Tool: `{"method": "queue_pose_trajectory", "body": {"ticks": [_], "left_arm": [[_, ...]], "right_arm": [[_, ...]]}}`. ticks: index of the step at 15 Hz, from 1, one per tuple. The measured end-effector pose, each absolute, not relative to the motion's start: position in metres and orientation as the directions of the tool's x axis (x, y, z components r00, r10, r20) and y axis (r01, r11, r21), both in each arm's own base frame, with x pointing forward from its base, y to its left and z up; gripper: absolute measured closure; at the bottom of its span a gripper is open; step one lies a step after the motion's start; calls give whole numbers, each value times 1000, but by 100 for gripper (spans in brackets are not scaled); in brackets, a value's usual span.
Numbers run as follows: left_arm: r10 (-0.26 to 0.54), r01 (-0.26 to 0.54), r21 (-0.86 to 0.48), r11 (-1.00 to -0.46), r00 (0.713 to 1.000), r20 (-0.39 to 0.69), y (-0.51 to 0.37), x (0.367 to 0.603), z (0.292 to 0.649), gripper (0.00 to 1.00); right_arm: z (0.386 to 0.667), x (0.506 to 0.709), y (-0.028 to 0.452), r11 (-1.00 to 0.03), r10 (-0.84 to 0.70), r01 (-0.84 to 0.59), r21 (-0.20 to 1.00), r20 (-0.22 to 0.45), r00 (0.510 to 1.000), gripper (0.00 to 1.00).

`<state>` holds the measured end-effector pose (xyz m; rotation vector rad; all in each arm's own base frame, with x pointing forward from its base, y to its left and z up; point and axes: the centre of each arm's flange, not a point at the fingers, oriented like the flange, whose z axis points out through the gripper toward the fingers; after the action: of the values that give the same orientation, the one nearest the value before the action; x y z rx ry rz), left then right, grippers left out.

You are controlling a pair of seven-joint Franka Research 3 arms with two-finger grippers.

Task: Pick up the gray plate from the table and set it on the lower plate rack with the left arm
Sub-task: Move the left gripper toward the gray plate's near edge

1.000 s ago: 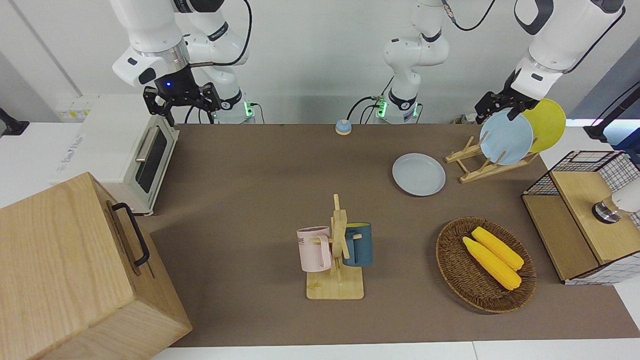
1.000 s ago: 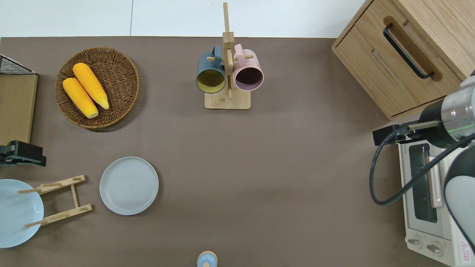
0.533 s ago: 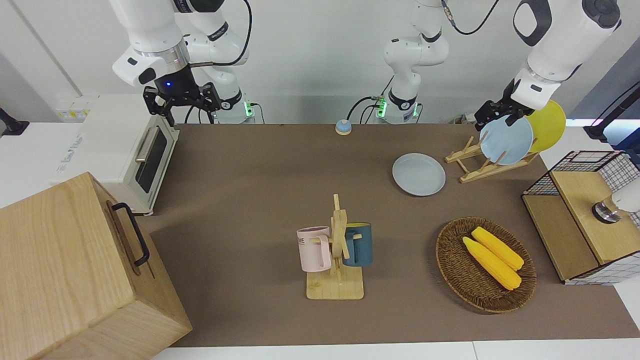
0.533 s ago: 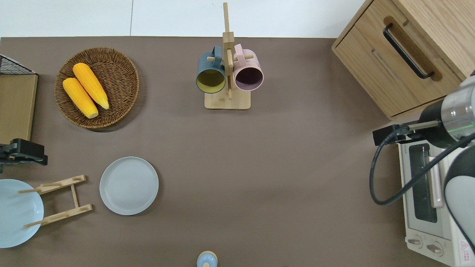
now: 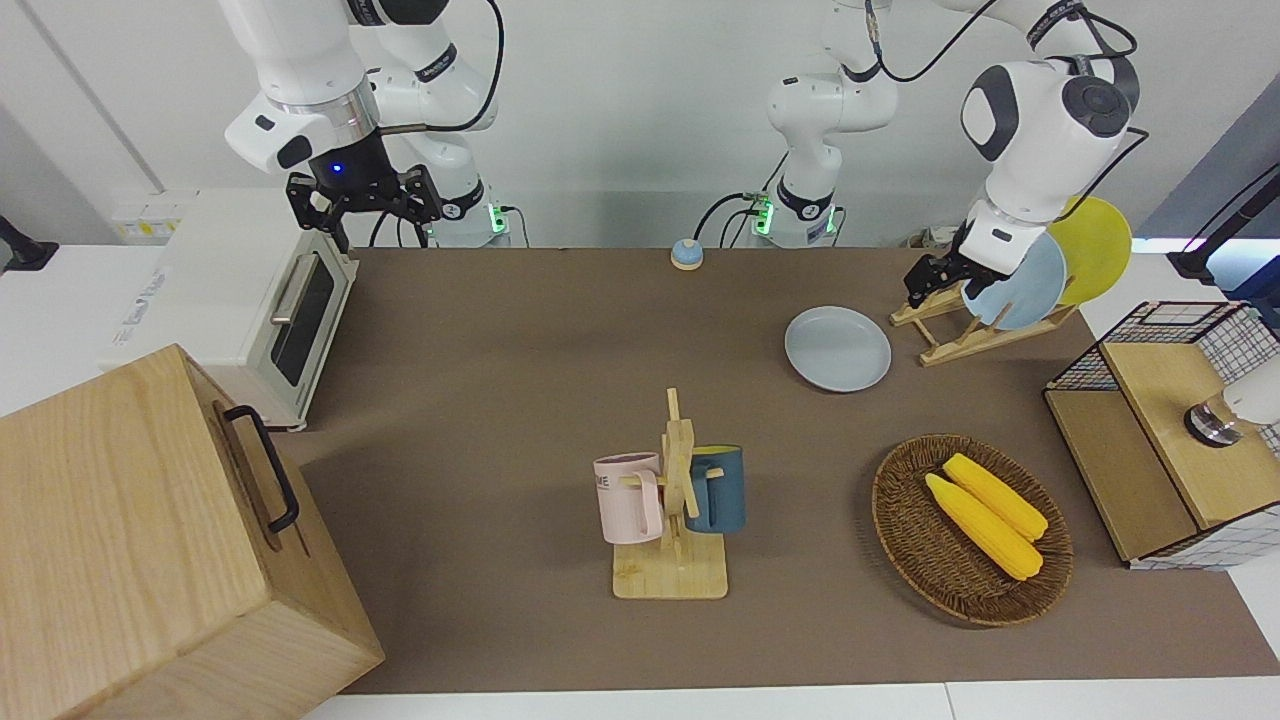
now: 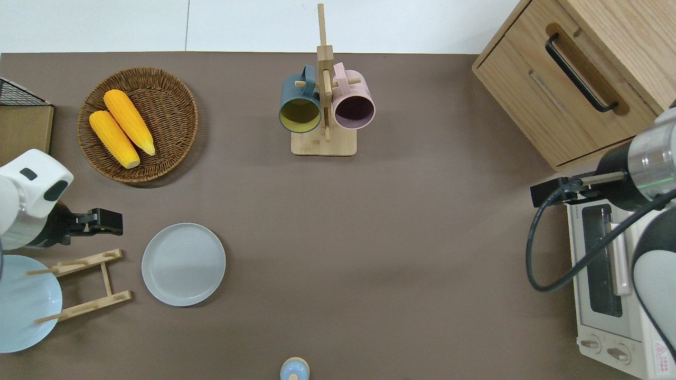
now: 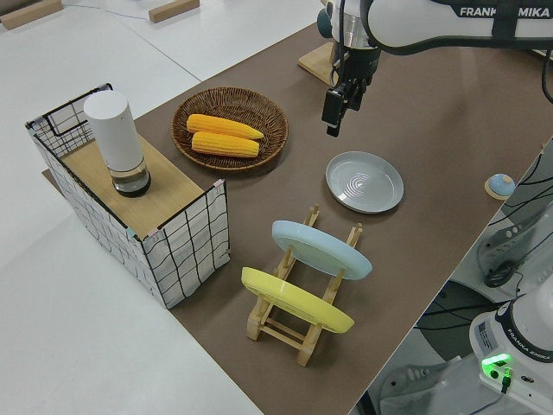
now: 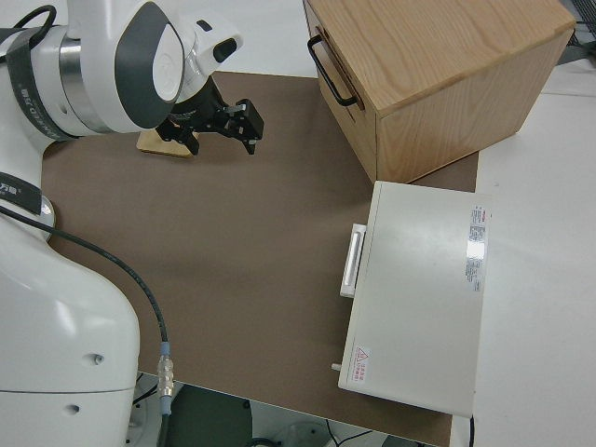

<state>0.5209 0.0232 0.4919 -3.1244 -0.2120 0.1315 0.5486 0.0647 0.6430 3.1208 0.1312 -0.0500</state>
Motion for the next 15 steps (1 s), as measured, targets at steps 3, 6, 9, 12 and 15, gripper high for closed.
{"method": "queue_pose_trajectory", "body": {"ticks": [3,6,9,12,15], "left_arm": [[135,135,-10,-991,990,-46,17,507,458,1],[141,141,-10,-990,989,-38,14,495,423,1],[146,146,-10,-989,988,-39,14,481,385,1],[168,168,-6,-986,984,-68,11,470,353,1],[193,195,8,-981,976,-106,8,468,335,1]], "right_arm": [[643,549,65,-996,84,84,16,-33,996,1],[643,549,65,-996,84,84,16,-33,996,1],[643,549,65,-996,84,84,16,-33,996,1],[643,549,65,-996,84,84,16,-33,996,1],[643,549,65,-996,84,84,16,-33,996,1]]}}
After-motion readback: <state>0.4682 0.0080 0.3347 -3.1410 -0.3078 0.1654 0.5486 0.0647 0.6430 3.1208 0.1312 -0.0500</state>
